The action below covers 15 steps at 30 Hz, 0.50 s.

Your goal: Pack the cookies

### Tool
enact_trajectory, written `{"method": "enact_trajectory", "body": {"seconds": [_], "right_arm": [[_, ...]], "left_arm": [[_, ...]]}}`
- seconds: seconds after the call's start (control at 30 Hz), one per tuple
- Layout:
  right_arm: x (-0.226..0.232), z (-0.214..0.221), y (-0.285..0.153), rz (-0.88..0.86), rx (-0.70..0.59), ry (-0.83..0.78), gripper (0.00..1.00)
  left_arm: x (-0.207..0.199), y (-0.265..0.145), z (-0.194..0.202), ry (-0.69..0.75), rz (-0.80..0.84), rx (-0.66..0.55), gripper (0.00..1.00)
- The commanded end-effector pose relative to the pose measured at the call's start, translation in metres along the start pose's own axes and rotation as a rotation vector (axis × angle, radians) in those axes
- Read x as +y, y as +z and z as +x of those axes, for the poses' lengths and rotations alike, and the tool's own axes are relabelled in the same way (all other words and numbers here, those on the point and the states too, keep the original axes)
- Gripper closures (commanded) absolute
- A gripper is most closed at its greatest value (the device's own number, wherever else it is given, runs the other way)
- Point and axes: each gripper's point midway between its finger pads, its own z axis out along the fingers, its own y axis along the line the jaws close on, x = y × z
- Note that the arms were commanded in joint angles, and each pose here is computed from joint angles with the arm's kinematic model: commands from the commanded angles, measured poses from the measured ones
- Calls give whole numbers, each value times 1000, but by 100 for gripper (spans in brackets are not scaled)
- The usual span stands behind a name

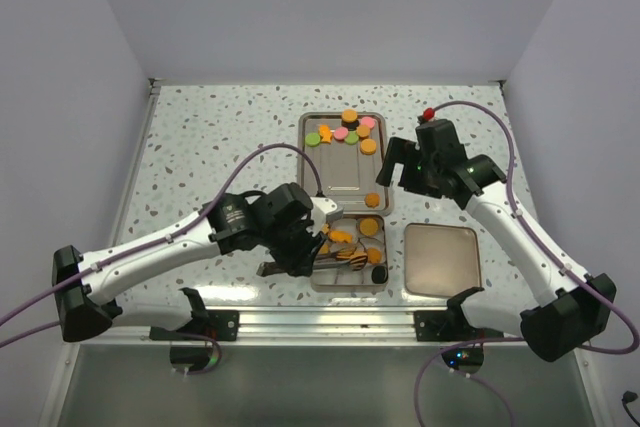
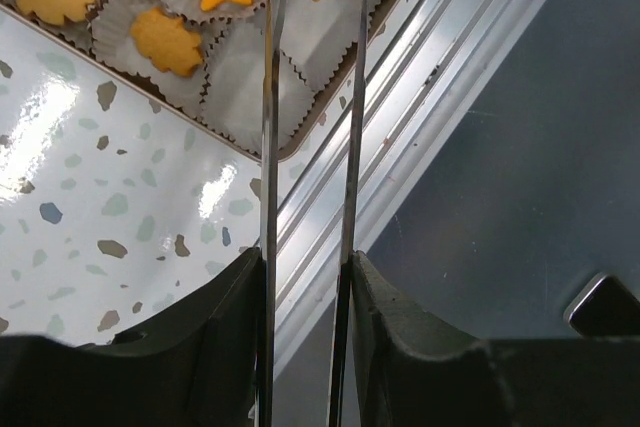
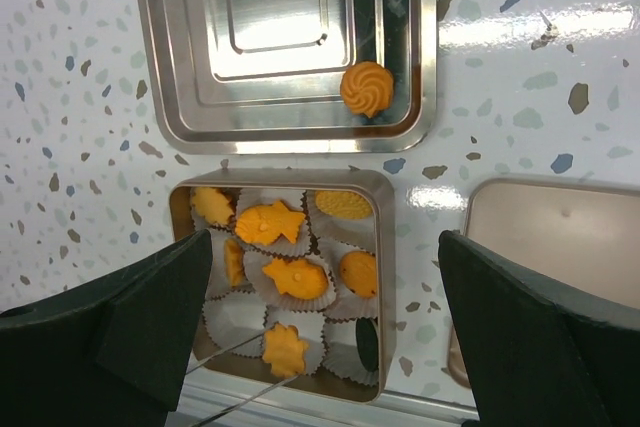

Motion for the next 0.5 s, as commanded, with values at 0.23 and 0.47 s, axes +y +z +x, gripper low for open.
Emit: {"method": "enact_trajectory", "body": {"seconds": [0.23,0.47], "right_arm": [[7,0,-2,-54,-22,9,1],[6,4,-1,-55,-14,17,1]], "left_arm": [[-7,-2,25,-53,-1,32,63],[-8,2,29,-57,-13,40,60]]}}
